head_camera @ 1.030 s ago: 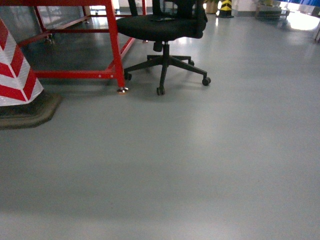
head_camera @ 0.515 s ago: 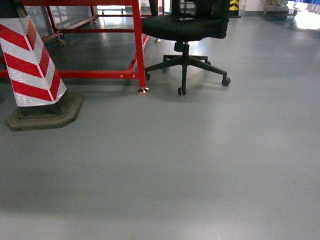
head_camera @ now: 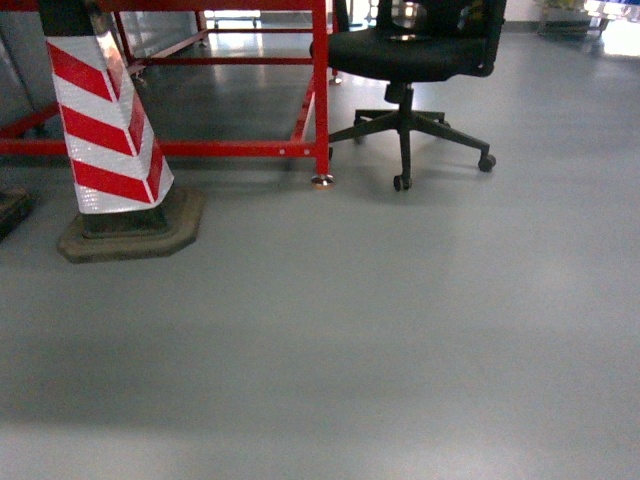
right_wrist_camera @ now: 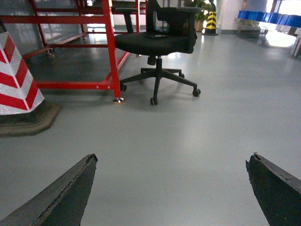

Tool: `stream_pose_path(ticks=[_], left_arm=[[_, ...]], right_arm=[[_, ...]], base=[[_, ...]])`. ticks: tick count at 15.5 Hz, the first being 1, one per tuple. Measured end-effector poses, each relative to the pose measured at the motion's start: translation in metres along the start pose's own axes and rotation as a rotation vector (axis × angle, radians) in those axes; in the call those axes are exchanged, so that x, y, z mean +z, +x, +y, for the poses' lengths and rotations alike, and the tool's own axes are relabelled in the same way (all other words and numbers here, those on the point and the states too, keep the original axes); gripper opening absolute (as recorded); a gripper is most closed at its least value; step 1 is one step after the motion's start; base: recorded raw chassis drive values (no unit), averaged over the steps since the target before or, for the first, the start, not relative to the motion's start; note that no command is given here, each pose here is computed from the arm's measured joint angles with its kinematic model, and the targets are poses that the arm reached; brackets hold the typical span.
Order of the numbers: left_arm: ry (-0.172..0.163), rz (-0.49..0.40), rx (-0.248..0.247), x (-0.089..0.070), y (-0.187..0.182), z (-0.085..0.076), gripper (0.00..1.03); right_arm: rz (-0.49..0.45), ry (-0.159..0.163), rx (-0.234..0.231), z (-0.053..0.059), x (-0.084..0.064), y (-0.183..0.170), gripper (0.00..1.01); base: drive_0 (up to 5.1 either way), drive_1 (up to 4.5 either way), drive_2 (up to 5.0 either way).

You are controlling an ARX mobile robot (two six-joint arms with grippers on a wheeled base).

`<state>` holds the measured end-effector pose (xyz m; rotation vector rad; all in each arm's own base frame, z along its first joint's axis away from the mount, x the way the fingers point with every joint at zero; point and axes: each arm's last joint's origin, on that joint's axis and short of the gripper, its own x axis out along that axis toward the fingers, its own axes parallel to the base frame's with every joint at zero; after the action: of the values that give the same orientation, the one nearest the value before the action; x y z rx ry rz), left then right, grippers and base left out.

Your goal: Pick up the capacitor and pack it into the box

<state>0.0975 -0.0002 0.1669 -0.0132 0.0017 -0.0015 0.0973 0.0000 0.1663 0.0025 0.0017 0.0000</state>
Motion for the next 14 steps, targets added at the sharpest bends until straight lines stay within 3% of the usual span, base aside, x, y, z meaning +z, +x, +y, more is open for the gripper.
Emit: stream_pose_path(ticks=[14], left_arm=[[0.0, 0.001, 0.0, -0.0001, 0.0, 0.0, 0.43]], right_arm=[[-0.006, 0.0, -0.001, 0.0, 0.0006, 0.0, 0.98]], base=[[-5.1, 2.38, 2.4]])
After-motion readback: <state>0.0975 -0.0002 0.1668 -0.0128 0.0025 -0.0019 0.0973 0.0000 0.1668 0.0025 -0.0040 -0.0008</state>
